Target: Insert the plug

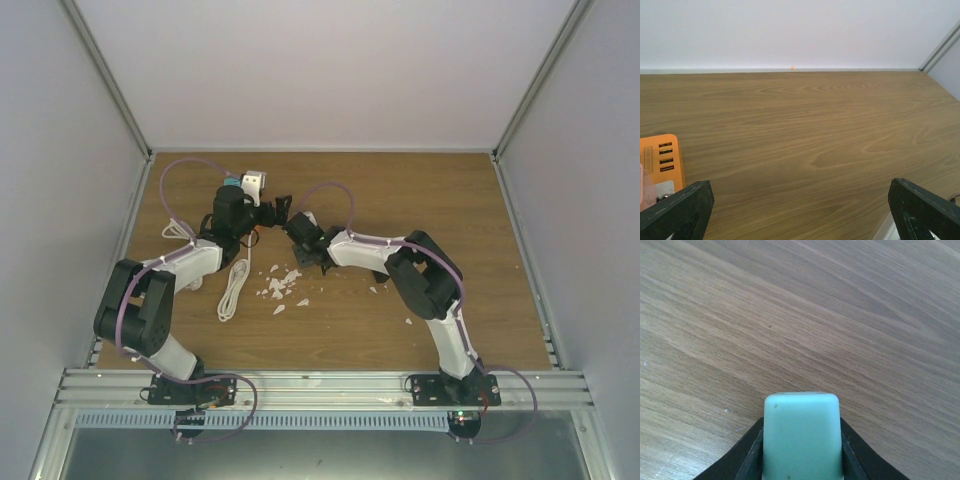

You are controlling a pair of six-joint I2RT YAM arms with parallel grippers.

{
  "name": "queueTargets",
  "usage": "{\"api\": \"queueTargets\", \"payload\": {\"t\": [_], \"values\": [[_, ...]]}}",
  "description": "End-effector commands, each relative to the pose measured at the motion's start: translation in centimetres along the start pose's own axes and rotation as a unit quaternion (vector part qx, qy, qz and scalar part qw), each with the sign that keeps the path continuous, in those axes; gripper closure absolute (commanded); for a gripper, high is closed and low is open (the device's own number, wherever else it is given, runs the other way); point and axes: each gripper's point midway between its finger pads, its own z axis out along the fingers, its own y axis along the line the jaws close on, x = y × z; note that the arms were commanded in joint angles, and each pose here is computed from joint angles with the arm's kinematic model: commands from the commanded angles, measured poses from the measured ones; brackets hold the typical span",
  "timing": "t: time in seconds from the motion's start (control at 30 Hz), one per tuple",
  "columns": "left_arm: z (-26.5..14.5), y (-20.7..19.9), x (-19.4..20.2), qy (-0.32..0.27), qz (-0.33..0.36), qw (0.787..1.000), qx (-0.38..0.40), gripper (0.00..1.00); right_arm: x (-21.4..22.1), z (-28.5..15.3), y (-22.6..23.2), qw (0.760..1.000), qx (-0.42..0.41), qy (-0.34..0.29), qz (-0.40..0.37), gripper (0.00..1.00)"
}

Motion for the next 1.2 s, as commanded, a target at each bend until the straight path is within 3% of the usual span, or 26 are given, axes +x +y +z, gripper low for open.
{"api": "queueTargets", "payload": {"t": [0.0, 0.23, 0.47, 0.63, 0.7, 0.83, 0.93, 1.03, 1.17], "values": [[-0.1, 0.1, -1.5, -0.024, -0.003, 1.000, 0.003, 0.01, -0.1, 0.3, -0.1, 1.000, -0.006, 0.006, 0.001, 0.77], [-0.2, 0.9, -1.5, -0.024, -0.013, 1.000, -0.002, 0.01, -0.1, -0.2, 3.5, 0.990, -0.128, -0.019, -0.053, 0.99], [-0.3, 1.7, -1.4, -0.023, -0.020, 1.000, -0.006, 0.01, 0.5, -1.1, 6.1, 0.950, -0.313, 0.010, -0.006, 1.00], [-0.5, 1.8, -1.5, -0.025, -0.024, 0.999, -0.002, 0.01, 1.0, 0.3, 3.2, 0.952, -0.301, 0.029, 0.037, 0.97], [-0.4, 1.8, -1.4, -0.025, -0.025, 0.999, 0.000, 0.01, 1.2, 1.0, 2.6, 0.953, -0.294, 0.043, 0.050, 0.85], [-0.4, 1.7, -1.4, -0.024, -0.026, 0.999, 0.002, 0.01, 2.1, 2.7, 1.2, 0.962, -0.256, 0.070, 0.065, 0.38], [-0.4, 1.7, -1.4, -0.024, -0.027, 0.999, 0.003, 0.01, 1.9, 3.0, 0.0, 0.970, -0.224, 0.067, 0.067, 0.13], [-0.4, 1.5, -1.4, -0.024, -0.027, 0.999, 0.008, 0.01, 1.5, 2.9, -0.8, 0.973, -0.212, 0.057, 0.076, 0.01], [-0.3, 1.6, -1.4, -0.022, -0.028, 0.999, 0.009, 0.01, 1.0, 3.0, -2.5, 0.985, -0.156, 0.041, 0.066, 0.00]]}}
